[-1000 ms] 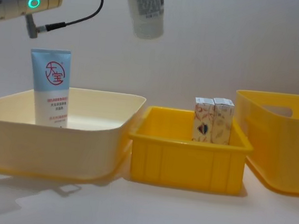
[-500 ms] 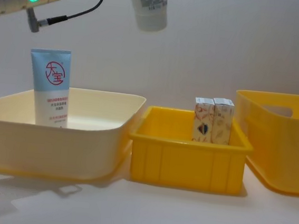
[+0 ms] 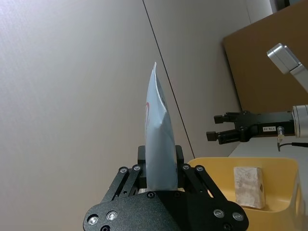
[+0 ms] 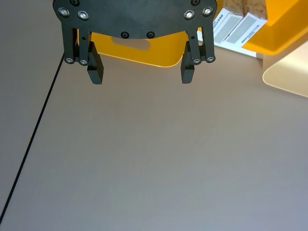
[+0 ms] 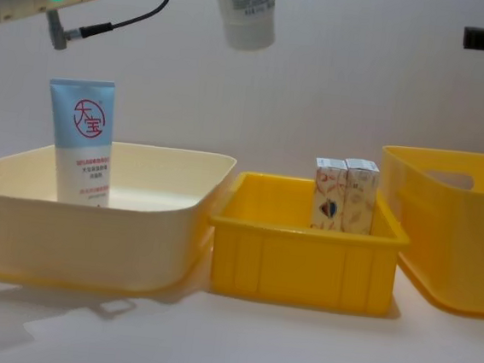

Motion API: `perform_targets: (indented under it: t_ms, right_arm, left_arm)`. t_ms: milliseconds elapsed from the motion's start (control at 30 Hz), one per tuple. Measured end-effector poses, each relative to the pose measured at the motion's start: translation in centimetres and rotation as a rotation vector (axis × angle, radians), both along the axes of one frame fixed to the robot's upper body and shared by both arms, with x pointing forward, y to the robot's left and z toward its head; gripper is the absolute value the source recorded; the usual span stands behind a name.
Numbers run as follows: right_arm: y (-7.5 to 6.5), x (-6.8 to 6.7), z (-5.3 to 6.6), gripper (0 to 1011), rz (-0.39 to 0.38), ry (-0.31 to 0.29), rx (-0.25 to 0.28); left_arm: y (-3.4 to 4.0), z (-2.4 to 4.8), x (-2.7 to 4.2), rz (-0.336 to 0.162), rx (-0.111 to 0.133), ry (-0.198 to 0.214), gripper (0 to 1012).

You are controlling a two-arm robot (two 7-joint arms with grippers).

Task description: Bimanual collaborative sorting of washing and personal care products

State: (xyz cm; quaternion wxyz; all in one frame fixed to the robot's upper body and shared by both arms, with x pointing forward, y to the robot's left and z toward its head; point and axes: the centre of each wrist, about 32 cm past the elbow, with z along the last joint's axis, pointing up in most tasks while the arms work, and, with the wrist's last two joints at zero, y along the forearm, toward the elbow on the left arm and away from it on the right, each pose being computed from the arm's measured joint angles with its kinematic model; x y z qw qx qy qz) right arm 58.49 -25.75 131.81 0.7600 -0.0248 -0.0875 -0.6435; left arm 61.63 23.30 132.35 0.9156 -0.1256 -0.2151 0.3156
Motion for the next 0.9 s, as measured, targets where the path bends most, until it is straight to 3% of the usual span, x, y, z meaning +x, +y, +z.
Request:
perform_targets:
  t_ms: [367, 900]
  right_arm:
    - [0.1, -0.3, 0.0, 1001, 0.052, 0.043, -0.058]
    - [-0.6, -0.2, 0.7, 1001, 0.249, 0.104, -0.168]
  left_arm:
    - [-0.26, 0.82, 0.82, -0.021, 0.034, 0.016, 292]
    - [-0.27, 1.38, 1.30, -0.030, 0.055, 0.028, 292]
